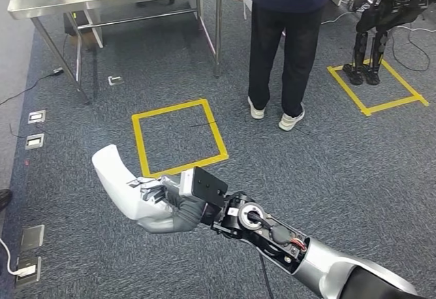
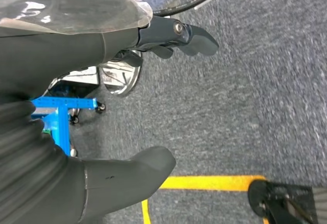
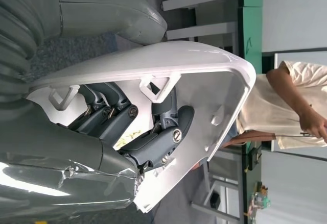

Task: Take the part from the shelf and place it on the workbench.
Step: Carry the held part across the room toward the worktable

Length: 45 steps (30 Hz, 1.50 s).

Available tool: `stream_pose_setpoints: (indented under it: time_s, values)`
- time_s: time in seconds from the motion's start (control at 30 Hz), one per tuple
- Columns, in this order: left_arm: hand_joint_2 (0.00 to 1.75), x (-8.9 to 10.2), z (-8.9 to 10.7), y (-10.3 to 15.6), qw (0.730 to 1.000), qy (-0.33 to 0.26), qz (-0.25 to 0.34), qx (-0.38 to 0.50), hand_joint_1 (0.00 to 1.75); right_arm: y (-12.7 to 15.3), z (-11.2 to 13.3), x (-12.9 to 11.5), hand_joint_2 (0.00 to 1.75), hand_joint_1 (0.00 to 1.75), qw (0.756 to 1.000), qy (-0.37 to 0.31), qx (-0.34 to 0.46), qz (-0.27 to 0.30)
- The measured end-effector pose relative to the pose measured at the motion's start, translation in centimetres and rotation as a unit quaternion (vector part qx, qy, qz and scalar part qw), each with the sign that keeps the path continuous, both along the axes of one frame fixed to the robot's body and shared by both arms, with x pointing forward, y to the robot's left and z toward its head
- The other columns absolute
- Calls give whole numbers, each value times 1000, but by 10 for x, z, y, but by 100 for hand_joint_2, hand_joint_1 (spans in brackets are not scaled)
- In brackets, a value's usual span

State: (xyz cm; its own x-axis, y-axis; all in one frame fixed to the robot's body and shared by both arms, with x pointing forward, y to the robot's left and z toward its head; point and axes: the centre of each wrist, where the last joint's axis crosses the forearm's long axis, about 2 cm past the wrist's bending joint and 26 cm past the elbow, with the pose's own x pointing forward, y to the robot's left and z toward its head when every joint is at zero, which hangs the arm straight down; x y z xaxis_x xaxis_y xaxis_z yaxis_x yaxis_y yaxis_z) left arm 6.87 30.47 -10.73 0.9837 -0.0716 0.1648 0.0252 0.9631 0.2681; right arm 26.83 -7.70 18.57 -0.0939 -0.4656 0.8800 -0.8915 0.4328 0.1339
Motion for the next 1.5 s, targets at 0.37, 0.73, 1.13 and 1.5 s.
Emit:
stream_pose_setpoints:
  time_s: [0.37, 0.73, 1.13, 1.5]
  values:
    - [175, -1, 0, 1, 1000, 2, -1, -3, 0, 1, 1, 0, 175, 175, 1000, 0, 2, -3]
    - [175, 1, 0, 3, 1000, 2, 5, -2, 0, 1, -2, -2, 175, 175, 1000, 4, 1, 2]
    - [175, -2, 0, 2, 1000, 3, 5, -4, 0, 3, -1, -1, 175, 175, 1000, 1, 0, 6]
    - [175, 0, 0, 2, 1000, 0, 5, -3, 0, 4, 0, 1, 175, 175, 1000, -1, 1, 9]
